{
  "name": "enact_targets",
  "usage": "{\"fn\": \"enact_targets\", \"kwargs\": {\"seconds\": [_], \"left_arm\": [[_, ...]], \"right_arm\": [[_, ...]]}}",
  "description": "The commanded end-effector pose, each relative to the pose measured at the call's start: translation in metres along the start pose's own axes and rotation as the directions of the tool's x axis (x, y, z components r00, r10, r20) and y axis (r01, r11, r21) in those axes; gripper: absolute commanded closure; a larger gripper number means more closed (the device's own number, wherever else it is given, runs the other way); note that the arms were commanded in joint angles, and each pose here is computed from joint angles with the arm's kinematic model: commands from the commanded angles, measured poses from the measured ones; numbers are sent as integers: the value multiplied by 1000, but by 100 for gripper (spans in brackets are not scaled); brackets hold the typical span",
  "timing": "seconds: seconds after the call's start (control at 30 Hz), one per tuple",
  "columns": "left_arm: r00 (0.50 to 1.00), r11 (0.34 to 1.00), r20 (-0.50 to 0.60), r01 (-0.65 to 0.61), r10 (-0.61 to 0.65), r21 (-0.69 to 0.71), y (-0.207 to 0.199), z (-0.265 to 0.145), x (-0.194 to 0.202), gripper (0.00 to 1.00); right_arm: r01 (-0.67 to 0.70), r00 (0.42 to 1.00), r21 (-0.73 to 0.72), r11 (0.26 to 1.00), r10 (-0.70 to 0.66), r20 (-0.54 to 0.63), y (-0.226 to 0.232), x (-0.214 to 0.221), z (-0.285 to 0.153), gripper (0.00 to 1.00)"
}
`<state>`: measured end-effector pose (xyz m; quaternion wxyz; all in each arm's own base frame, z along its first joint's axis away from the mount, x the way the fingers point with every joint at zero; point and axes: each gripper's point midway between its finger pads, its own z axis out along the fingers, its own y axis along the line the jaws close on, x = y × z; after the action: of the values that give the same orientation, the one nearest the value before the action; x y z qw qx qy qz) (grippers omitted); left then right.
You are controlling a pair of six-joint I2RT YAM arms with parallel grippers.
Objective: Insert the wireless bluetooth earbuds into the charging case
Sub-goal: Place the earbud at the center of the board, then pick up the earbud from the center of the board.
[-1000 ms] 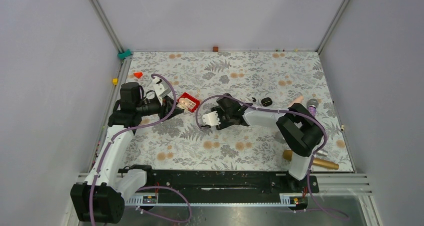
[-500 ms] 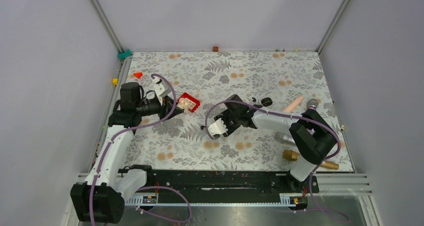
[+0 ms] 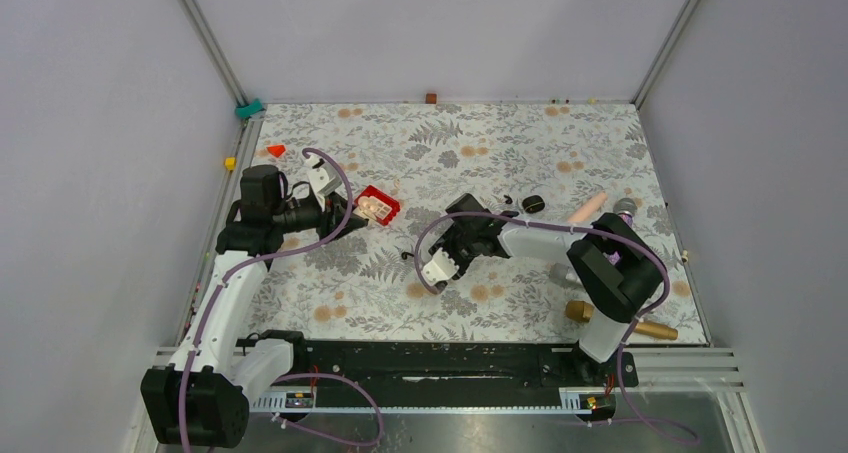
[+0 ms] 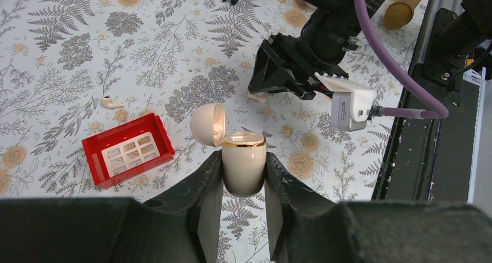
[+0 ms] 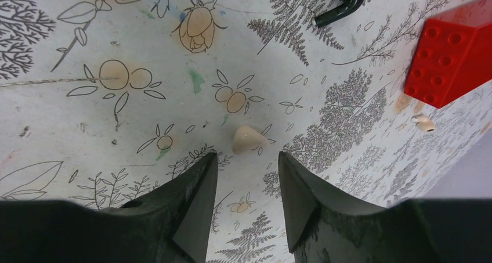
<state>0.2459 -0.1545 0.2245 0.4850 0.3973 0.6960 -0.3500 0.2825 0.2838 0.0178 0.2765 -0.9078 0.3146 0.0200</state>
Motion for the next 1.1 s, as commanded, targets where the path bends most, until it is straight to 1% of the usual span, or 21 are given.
{"fn": "enact_targets", "kwargs": {"seconds": [0.0,0.27,0.5,0.63,1.07], "left_arm": [[998,999,27,-49,49,-9,1,-1,-8,100],[998,999,26,-49,50,-13,2,-1,-8,100],[999,999,26,-47,47,-13,2,-1,-9,100],[999,999,24,-44,44,-15,2,-1,-8,100],[999,999,24,-40,40,-14,3,0,-8,100]], "right_arm": [[68,998,-42,997,-67,11,12,-4,10,50],[171,985,-92,981,-171,4,30,-8,14,51],[187,982,-145,972,-190,-8,35,-5,15,55],[192,981,-185,964,-196,-1,40,-7,15,59],[253,965,-241,937,-263,-9,51,-10,17,59]]}}
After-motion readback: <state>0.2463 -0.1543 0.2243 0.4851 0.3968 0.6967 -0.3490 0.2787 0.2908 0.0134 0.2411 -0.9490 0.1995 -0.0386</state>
